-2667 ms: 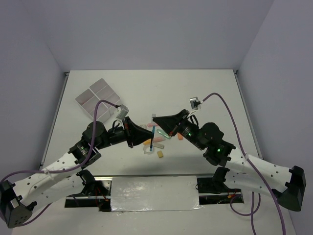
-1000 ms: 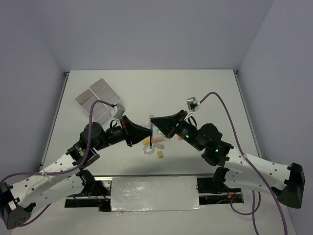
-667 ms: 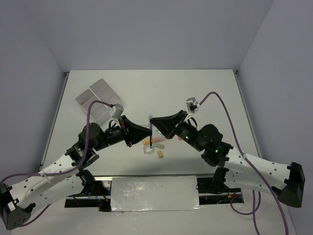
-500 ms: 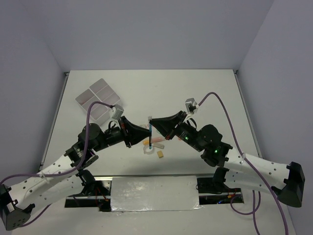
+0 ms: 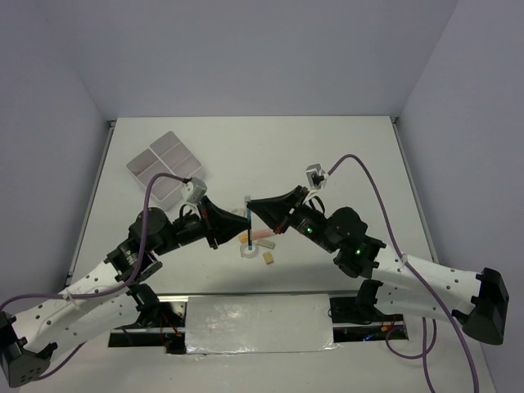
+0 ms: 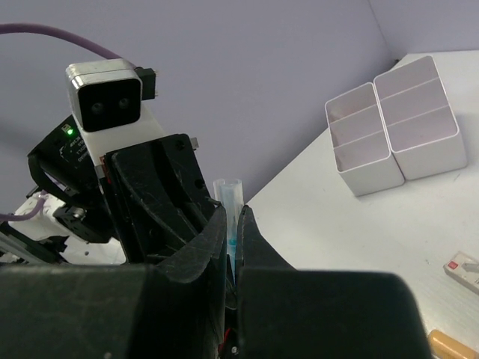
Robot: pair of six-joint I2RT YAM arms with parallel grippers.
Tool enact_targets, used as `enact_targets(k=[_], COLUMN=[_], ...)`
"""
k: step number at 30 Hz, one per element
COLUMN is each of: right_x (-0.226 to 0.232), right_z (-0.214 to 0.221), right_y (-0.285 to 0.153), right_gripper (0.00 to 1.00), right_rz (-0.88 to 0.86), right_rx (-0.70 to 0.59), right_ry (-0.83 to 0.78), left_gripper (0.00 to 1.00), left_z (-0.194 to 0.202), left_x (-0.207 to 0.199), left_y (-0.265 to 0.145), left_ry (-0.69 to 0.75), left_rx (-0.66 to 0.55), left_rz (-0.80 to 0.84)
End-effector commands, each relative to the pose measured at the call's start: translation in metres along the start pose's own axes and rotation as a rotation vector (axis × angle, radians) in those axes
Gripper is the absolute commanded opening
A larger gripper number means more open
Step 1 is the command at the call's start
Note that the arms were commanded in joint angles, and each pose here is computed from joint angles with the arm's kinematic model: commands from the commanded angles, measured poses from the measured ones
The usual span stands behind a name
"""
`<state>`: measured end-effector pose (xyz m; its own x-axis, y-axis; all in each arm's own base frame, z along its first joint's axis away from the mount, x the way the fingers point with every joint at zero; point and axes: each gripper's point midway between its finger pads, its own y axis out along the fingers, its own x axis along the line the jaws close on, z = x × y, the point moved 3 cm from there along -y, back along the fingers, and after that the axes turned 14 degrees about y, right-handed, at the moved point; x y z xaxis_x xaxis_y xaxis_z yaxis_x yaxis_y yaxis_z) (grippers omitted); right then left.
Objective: Sort the stationery into containers
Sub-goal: Close the pen cap on the pen.
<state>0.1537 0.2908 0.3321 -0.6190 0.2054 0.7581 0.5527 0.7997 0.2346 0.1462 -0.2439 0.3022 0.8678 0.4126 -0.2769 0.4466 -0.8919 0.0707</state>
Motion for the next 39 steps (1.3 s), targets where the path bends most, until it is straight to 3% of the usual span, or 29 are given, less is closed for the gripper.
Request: enact_targets(k=[1, 27, 39], right_x=[-0.020, -0.034, -0.045], right_z=[0.043, 0.065, 0.082], right_y=[-0.010, -0.020, -0.021], right_gripper=[0.00, 0.00, 0.00], right_rz=[0.089, 0.024, 0.054], right_rx=[0.195, 0.254, 0.318], right_ry=[0.060, -0.041, -0.001], left_gripper=[0.00, 0.00, 0.00], left_z=[-0.059, -0.071, -0.078], left_x=[-0.004, 0.005, 0.004], left_y=[-0.005, -0.003, -0.008], left_ry=[0.132, 0.113, 0.144], left_rx=[-0.239, -0.266, -0.293], left_rz=[-0.024, -0.099, -0.103])
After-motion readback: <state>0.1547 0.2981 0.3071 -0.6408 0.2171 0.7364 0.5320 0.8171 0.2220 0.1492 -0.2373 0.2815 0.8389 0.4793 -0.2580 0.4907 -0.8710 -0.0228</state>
